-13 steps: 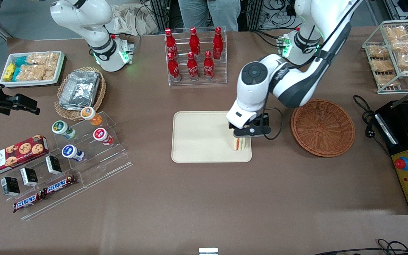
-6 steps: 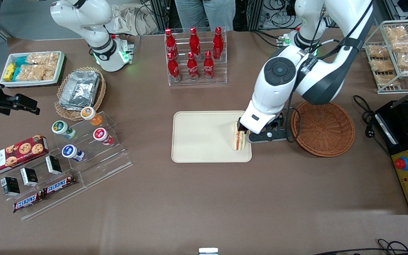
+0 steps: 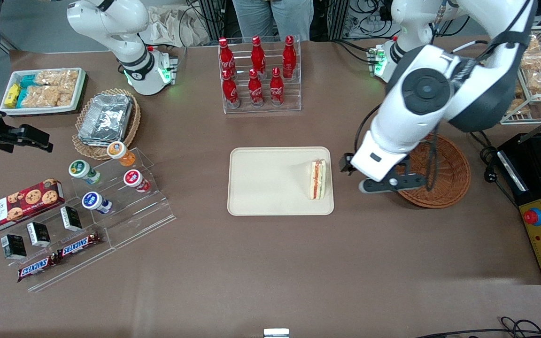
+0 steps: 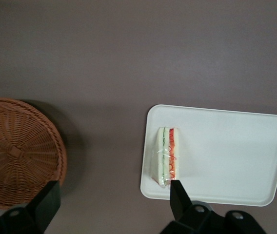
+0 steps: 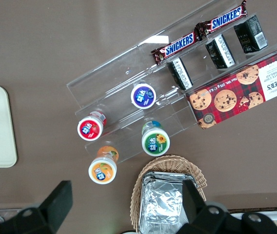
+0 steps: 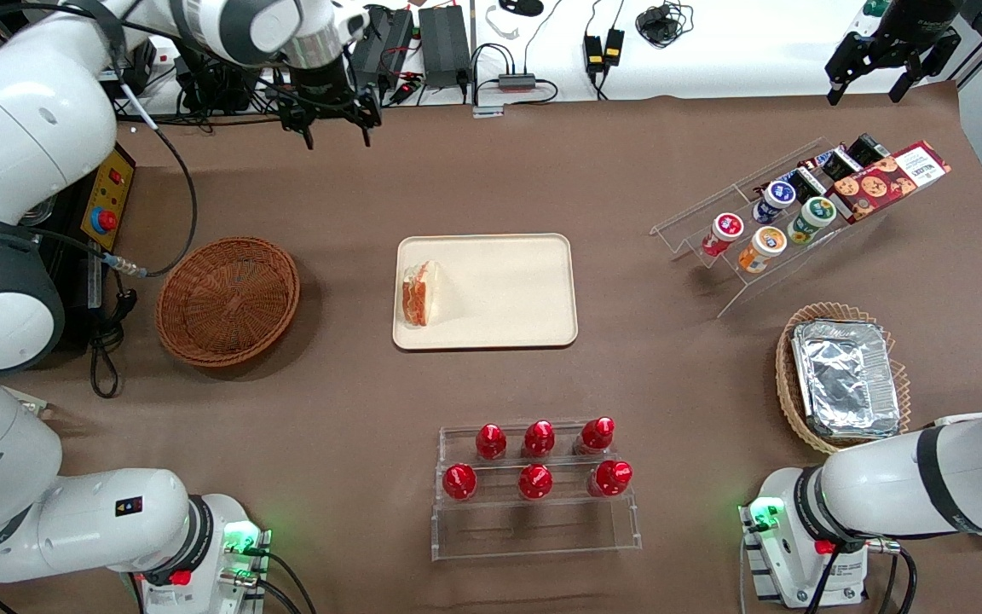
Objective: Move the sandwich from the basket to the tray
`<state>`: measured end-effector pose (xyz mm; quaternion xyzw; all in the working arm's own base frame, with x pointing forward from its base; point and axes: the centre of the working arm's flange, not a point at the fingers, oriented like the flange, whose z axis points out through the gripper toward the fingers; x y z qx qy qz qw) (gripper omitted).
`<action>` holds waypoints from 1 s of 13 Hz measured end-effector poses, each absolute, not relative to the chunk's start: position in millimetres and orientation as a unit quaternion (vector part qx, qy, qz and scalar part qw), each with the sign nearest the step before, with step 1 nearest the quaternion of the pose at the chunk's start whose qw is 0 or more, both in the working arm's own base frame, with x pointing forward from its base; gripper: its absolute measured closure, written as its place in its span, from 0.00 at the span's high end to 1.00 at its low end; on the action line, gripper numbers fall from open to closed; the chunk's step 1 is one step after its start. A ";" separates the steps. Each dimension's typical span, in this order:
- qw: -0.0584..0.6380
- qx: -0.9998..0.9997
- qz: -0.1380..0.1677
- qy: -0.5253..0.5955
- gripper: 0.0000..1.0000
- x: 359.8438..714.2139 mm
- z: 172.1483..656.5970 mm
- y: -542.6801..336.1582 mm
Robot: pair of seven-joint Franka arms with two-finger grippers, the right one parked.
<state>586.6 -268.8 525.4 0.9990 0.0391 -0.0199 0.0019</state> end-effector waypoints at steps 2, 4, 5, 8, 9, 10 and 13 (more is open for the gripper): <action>0.003 0.999 -0.027 0.037 1.00 599.5 544.4 -230.0; 0.012 0.998 -0.024 0.048 1.00 605.8 563.8 -187.3; 0.012 0.998 -0.022 0.056 1.00 605.2 572.7 -168.2; 0.004 0.998 -0.018 0.052 1.00 594.6 588.8 -124.1; 0.003 0.999 -0.017 0.046 1.00 590.6 592.0 -112.2; 0.005 0.999 -0.019 0.043 1.00 585.8 593.6 -102.0; 0.008 1.000 -0.020 0.021 1.00 569.1 594.2 -83.1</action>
